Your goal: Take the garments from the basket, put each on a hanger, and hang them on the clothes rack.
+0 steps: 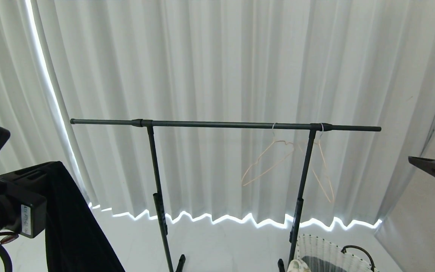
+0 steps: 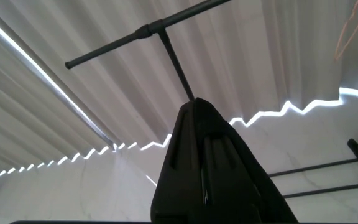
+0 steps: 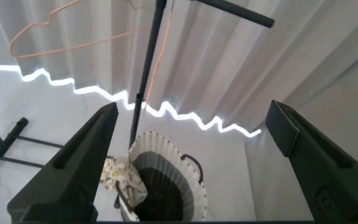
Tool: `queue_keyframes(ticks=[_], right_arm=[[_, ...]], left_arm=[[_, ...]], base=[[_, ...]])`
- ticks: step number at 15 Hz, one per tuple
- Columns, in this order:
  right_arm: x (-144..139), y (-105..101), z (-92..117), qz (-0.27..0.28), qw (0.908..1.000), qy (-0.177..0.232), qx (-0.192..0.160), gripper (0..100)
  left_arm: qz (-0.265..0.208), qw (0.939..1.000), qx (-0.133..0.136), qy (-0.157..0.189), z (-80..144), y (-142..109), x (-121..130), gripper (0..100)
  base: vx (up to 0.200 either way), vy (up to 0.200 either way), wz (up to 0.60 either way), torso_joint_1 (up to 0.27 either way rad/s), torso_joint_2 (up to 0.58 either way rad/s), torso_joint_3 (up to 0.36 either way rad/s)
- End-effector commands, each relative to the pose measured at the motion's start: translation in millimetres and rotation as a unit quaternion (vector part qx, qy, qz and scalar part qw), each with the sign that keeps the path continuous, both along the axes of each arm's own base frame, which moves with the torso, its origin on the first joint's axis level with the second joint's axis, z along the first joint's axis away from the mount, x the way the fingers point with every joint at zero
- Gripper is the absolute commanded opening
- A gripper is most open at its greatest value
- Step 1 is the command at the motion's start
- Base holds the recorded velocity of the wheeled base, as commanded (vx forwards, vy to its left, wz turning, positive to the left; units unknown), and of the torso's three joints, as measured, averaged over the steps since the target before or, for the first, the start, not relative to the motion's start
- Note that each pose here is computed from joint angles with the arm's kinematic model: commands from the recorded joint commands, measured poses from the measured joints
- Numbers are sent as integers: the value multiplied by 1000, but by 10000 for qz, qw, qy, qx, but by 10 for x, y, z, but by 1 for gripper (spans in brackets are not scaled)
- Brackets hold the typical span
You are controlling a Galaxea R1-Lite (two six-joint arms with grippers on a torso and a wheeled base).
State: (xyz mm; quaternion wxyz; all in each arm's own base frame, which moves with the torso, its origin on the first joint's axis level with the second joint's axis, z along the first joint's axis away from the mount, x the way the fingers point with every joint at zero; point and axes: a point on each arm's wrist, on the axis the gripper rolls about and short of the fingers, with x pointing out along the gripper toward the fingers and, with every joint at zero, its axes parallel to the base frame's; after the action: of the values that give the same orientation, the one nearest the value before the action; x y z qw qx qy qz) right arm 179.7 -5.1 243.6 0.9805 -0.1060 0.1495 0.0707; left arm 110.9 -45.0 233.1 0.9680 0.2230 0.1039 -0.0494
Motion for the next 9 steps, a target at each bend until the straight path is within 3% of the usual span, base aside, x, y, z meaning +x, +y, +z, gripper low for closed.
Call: queue_keyframes(ticks=[1, 7, 9], right_arm=[[55, -3, -53, -6, 9999, 134, 14, 100], [150, -7, -431, -2, 9978, 663, 49, 100], [188, -9, -574, -63, 9967, 779, 201, 100]], left_arm=[[0, 10000, -3, -10, 7, -2, 3, 0], [-122, 9999, 14, 24, -4, -34, 0, 0], [-132, 9999, 25, 31, -4, -41, 10, 0]], base=[[200, 0, 0, 2, -2, -2], [200, 0, 0, 2, 0, 0], [200, 0, 0, 0, 0, 0]])
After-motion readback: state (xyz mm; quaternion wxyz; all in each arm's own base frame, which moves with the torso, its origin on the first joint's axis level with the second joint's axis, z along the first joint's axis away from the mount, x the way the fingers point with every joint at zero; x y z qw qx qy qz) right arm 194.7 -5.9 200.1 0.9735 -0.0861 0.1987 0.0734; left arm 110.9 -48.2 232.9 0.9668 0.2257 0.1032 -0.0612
